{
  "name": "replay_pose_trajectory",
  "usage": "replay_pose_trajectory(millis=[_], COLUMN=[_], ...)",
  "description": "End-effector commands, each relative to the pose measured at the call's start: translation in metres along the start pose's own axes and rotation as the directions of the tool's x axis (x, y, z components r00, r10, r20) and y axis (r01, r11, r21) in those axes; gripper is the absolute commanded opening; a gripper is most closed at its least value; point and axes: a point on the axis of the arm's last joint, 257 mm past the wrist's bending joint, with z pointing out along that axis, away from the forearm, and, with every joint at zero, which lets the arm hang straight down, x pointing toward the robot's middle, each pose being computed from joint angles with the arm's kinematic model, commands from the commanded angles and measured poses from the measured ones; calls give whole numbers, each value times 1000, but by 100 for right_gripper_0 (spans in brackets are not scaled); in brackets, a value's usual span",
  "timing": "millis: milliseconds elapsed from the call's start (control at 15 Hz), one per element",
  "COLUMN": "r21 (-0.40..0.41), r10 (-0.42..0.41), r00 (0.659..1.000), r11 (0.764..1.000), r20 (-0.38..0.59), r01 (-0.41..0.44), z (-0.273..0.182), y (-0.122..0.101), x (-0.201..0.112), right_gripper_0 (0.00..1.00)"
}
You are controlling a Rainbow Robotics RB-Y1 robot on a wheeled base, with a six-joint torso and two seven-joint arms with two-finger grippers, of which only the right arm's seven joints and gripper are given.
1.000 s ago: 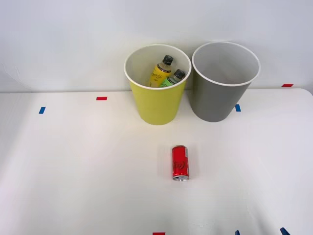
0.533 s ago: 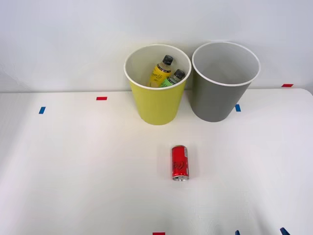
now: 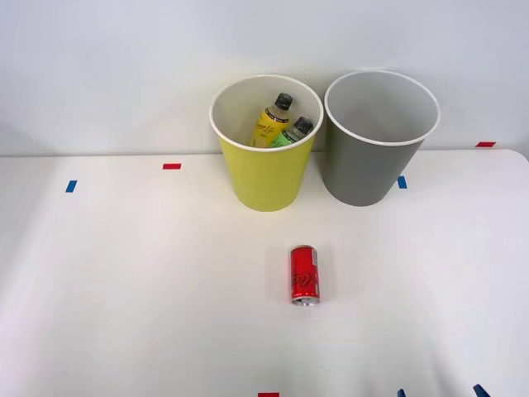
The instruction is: Put cans in the gray bin, plastic bottles in the light green bin
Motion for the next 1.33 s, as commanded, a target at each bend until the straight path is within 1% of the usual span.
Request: replay_pose_trajectory(millis=[67,1000,1067,1133,1267,1333], r21=[0,0,11,21,24,26], r10=[0,0,12,21,21,36], r00=[1000,1000,999,999,1000,999], r11=[1000,1000,1000,1000,1000,999], r20=[0,0,-45,-40,-19,-36], r01=[0,0,-11,-20,-20,-35], z=[0,0,-2,-3,1,4], y=[0,0,-2,-5,-9,-12], x=[0,0,20,20,10,10], right_gripper_0=[100,100,100,100,100,100])
